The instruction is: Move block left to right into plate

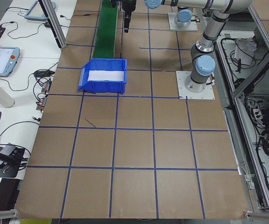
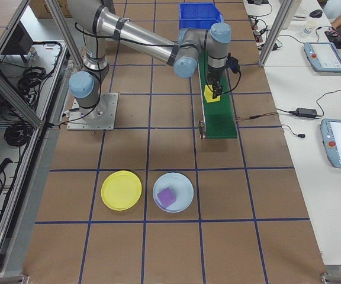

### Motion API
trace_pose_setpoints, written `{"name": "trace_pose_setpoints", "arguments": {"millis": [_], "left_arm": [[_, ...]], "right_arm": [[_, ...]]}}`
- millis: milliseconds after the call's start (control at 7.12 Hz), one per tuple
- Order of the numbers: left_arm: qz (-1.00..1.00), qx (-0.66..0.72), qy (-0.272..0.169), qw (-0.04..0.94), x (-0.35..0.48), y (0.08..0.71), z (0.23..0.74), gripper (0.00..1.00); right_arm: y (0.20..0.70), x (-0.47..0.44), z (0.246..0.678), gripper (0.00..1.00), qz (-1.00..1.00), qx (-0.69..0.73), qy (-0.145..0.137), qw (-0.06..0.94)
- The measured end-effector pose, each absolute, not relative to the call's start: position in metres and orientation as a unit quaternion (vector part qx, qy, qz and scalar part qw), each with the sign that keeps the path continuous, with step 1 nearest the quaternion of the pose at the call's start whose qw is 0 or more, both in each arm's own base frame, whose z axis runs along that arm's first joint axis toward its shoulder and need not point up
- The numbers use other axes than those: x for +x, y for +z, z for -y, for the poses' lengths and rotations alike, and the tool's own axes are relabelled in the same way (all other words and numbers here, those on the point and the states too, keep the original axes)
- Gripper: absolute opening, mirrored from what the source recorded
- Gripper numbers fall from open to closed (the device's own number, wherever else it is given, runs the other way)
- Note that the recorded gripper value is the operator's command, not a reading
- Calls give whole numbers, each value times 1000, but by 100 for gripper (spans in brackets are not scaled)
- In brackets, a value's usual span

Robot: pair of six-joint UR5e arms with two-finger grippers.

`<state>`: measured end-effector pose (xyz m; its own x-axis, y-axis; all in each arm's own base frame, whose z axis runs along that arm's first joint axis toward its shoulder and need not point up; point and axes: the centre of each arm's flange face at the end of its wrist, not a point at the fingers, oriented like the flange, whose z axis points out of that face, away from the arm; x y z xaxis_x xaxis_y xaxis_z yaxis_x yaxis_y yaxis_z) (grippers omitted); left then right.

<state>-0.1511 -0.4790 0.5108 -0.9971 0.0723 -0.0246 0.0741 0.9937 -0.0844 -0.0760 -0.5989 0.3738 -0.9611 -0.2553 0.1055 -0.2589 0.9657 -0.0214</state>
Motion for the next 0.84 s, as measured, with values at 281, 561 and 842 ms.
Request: {"name": "trace_pose_setpoints", "arguments": {"millis": [281, 561, 842], "left_arm": [[-998, 36, -43, 11, -151, 511, 479, 100], [-998, 36, -43, 11, -150, 511, 479, 100], [-998, 36, -43, 11, -150, 511, 479, 100]], "right_arm": [[384, -231, 533, 50, 987, 152, -13, 46], [366, -364, 439, 52, 988, 151, -32, 20], [331, -422, 360, 54, 992, 123, -32, -19]]}}
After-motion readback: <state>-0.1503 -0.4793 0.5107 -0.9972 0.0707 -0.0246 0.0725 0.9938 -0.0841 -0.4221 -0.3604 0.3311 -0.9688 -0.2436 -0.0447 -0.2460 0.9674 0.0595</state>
